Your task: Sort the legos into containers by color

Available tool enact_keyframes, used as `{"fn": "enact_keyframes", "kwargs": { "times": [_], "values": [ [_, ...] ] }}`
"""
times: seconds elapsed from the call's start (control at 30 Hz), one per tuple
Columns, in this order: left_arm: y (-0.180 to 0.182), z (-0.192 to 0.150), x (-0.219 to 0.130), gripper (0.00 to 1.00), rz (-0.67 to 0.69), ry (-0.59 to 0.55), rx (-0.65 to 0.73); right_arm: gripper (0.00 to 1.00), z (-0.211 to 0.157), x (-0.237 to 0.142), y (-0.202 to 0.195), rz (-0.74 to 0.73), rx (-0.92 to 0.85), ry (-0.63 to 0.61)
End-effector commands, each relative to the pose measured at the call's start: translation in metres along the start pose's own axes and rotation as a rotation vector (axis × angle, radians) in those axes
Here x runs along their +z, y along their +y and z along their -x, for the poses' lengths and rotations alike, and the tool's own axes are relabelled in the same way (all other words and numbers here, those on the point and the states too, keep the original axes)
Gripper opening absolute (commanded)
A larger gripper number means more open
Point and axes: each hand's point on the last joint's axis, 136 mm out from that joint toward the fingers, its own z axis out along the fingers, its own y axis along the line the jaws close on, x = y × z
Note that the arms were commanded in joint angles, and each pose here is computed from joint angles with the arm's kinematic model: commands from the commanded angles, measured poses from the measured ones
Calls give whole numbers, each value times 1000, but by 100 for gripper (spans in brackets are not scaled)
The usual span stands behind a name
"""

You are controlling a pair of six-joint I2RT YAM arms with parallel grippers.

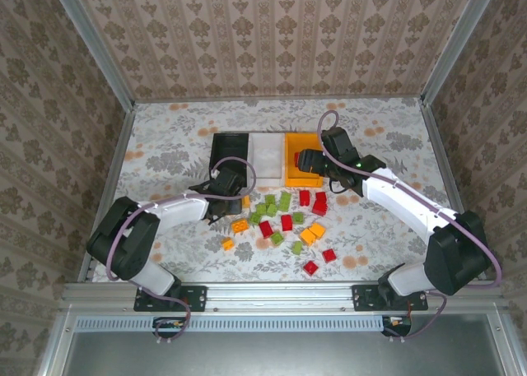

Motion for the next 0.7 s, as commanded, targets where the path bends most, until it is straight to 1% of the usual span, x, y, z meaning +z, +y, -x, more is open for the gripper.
{"fn": "enact_keyframes", "kwargs": {
  "times": [0.0,0.07,0.13,0.23,0.33,0.43,0.53,0.67],
  "values": [
    [2,-3,-9,39,-6,-3,2,83,7,-5,-4,-10,6,-34],
    [2,-4,-17,33,-16,-12,-2,83,7,-4,-5,-9,11,-33],
    [0,-3,-28,28,-37,-27,-9,83,12,-13,-3,9,19,-57],
    [0,9,-55,27,-55,-70,-20,83,11,-13,-3,14,25,-57],
    [1,40,-87,27,-58,-153,-26,83,9,-14,-4,17,31,-57],
    [2,81,-106,27,-39,-231,-30,83,7,-14,-7,17,41,-59],
    [2,119,-103,27,-15,-275,-37,83,4,-13,-10,12,51,-52],
    [4,159,-81,27,33,-281,-47,83,2,-14,-15,2,55,-53]
  ]
}}
